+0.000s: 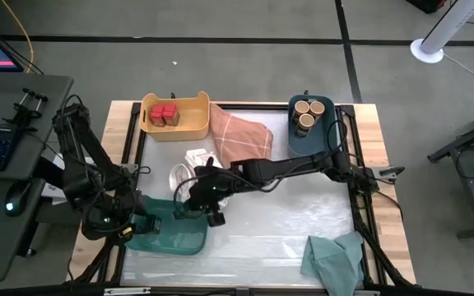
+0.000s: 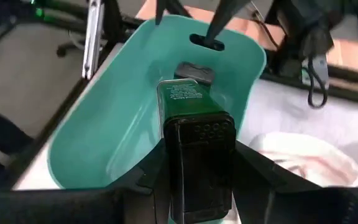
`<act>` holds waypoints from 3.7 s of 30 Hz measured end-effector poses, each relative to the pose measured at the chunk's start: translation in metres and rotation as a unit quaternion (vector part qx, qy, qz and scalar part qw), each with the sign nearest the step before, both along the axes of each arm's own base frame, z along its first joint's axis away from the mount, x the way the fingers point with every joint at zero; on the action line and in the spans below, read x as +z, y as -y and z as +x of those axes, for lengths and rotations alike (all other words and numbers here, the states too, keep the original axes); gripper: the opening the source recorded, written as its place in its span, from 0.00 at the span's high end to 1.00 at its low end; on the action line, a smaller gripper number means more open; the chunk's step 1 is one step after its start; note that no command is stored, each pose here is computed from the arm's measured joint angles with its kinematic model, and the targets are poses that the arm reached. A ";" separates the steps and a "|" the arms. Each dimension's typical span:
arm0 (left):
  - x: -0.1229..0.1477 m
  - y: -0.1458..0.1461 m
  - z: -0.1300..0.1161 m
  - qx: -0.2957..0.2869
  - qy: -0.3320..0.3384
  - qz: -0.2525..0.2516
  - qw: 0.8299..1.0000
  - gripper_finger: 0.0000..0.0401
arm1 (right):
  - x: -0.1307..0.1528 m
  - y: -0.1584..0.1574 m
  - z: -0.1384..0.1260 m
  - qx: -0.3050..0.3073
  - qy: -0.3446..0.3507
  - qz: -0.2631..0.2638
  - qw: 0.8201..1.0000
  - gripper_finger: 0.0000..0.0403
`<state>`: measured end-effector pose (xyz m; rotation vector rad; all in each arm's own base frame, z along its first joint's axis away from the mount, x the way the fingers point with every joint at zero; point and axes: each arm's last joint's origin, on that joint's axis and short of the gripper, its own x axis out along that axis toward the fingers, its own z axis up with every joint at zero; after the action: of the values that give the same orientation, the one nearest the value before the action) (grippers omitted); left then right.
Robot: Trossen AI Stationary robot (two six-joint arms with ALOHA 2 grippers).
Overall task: Sort spices by type
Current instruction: Put the black seasoning can into the green bin
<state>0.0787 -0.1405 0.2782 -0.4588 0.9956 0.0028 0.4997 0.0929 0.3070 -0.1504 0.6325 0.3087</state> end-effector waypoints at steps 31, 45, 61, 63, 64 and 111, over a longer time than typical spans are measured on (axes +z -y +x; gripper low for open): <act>0.012 0.011 0.006 0.005 0.047 -0.090 0.995 0.33 | -0.050 -0.081 -0.039 0.221 -0.124 -0.286 0.924 0.70; 0.014 0.012 0.007 0.030 0.052 -0.117 0.991 0.33 | -0.057 -0.089 -0.041 0.301 -0.110 -0.368 0.873 0.70; 0.015 0.011 0.007 0.049 0.063 -0.119 0.990 0.33 | -0.056 -0.080 -0.036 0.319 -0.101 -0.337 0.880 0.50; 0.015 0.011 0.007 0.046 0.064 -0.117 0.990 0.33 | -0.056 -0.080 -0.035 0.310 -0.095 -0.347 0.880 0.50; 0.015 0.011 0.007 0.045 0.064 -0.116 0.990 0.33 | -0.055 -0.079 -0.034 0.302 -0.092 -0.358 0.879 0.50; -0.059 0.013 0.204 -0.228 0.219 0.174 0.933 1.00 | 0.059 -0.117 -0.151 -0.180 -0.230 -0.006 0.956 1.00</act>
<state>0.2828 -0.1531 0.2191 0.1074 0.6212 -0.3250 0.3488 0.2097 0.3657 0.0299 1.1068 -0.0195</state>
